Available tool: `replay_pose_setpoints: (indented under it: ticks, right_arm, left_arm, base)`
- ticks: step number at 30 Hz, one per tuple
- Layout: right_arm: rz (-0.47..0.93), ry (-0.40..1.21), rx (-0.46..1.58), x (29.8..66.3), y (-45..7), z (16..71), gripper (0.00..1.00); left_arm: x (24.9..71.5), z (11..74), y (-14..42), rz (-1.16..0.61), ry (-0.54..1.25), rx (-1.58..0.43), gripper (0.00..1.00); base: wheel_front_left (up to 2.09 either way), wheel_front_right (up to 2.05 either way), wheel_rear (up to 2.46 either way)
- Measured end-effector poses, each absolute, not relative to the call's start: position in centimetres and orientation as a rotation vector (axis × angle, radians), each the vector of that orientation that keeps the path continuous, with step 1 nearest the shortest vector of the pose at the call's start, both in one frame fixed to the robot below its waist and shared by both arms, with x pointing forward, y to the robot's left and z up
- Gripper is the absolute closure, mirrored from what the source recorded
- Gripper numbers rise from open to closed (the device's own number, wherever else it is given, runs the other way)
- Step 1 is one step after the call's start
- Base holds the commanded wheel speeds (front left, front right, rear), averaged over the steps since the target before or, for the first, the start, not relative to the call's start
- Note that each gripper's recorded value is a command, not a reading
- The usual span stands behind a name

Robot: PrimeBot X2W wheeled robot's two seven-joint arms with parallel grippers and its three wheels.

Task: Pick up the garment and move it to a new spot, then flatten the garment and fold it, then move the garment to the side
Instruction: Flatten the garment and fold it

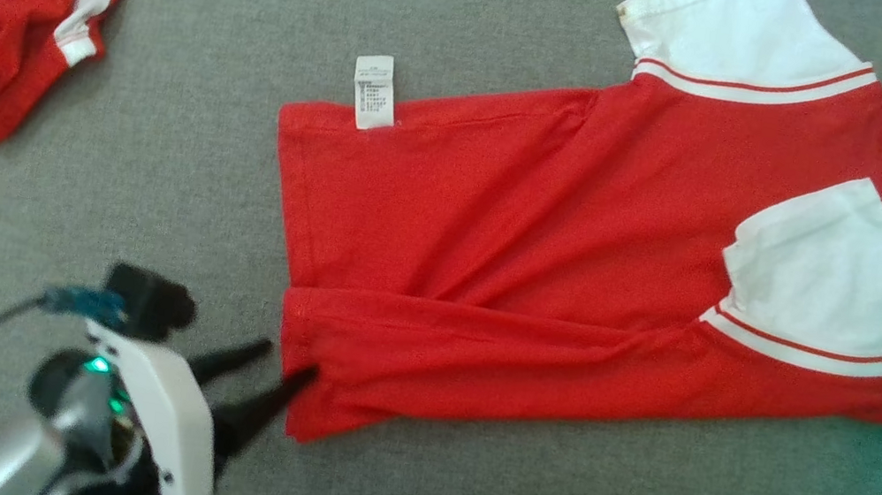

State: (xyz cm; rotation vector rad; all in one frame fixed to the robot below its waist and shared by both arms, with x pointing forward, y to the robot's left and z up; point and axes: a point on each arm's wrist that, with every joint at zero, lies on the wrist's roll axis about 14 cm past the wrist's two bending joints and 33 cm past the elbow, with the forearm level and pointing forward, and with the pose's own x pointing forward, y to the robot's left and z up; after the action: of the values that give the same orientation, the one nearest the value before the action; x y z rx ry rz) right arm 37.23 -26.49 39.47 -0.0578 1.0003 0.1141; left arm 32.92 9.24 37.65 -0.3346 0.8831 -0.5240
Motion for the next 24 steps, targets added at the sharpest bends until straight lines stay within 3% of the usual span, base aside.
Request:
replay_pose_setpoints:
  ticks: [7,11,24]
  right_arm:
    - [0.165,0.675,-0.122,49.6,-24.6,47.0,0.00]
    - [0.161,0.627,-0.188,56.0,-22.9,47.0,0.00]
    - [0.202,0.760,-0.142,63.1,-16.7,37.6,0.00]
  left_arm:
    - [41.6,40.0,11.7,-0.419,0.712,-0.277,0.00]
    - [45.9,40.2,11.3,-0.390,0.659,-0.253,0.00]
    - [46.8,37.2,11.4,-0.350,0.717,-0.232,0.00]
  base:
    - [0.00,0.00,0.00]
    - [0.00,0.00,0.00]
    - [0.00,0.00,0.00]
